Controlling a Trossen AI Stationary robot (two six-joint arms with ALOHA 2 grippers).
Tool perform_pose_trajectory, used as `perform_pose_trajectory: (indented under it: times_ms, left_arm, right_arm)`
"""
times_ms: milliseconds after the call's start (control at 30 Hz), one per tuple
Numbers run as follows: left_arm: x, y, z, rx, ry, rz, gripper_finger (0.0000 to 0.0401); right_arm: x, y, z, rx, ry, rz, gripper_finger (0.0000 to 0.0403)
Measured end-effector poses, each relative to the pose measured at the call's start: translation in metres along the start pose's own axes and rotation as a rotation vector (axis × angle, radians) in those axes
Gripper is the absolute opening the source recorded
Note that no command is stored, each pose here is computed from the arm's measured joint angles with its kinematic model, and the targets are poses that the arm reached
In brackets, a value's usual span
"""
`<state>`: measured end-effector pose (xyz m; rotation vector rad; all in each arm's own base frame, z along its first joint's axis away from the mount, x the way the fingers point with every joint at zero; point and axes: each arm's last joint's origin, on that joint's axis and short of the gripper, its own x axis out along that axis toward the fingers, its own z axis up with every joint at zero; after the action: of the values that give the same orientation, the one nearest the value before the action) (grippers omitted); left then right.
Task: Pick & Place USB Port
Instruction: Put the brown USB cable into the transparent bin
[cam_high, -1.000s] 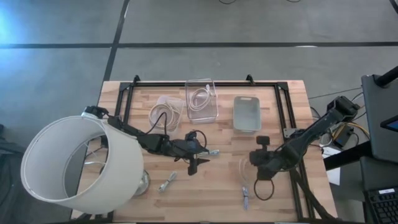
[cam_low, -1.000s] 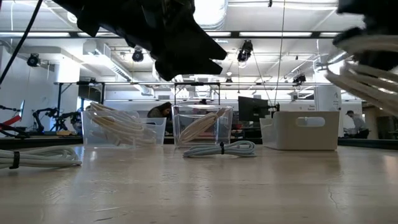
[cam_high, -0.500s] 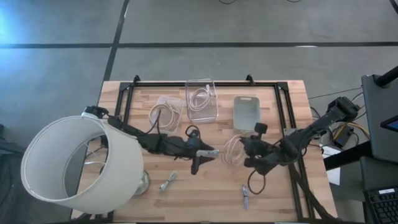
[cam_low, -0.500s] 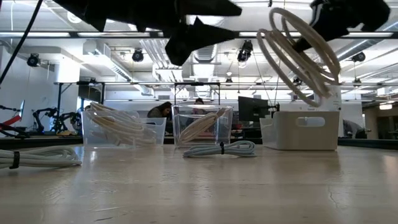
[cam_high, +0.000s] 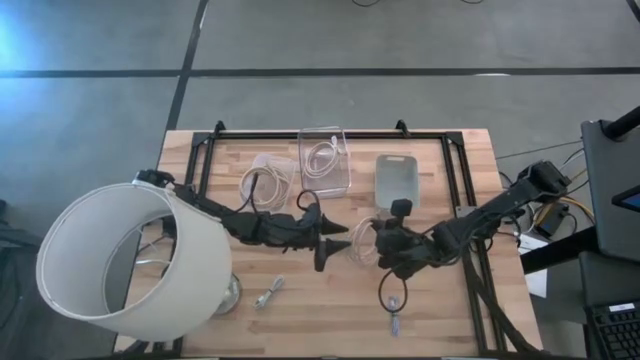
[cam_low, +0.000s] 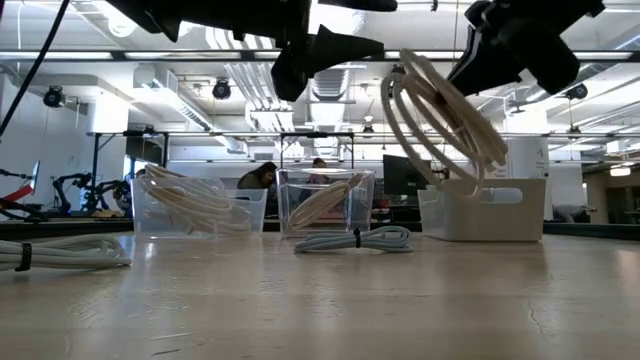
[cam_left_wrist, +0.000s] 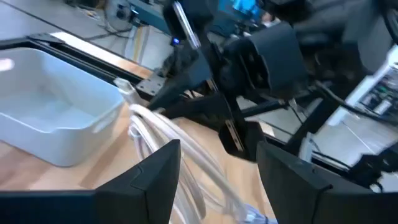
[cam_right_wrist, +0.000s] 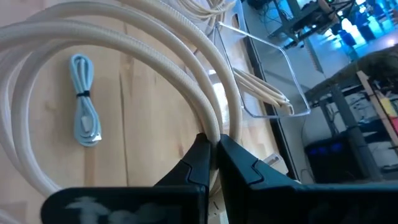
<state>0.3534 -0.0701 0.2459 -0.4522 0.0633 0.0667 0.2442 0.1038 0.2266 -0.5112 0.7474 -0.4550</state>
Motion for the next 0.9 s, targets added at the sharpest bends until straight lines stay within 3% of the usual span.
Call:
perform_pose_trajectory:
  times_ms: [300,900]
  left_arm:
    - [0.002,0.008,0.001,-0.112,0.004,0.036,0.0216]
    - [0.002,0.01,0.0,-0.122,0.018,0.056,0.0216]
  right_arm:
    - [0.006,0.002,0.004,-0.056,-0.018,-0.009,0.0013]
    - [0.017,-0.009,0.022,-0.153,-0.103,-0.072,0.0013]
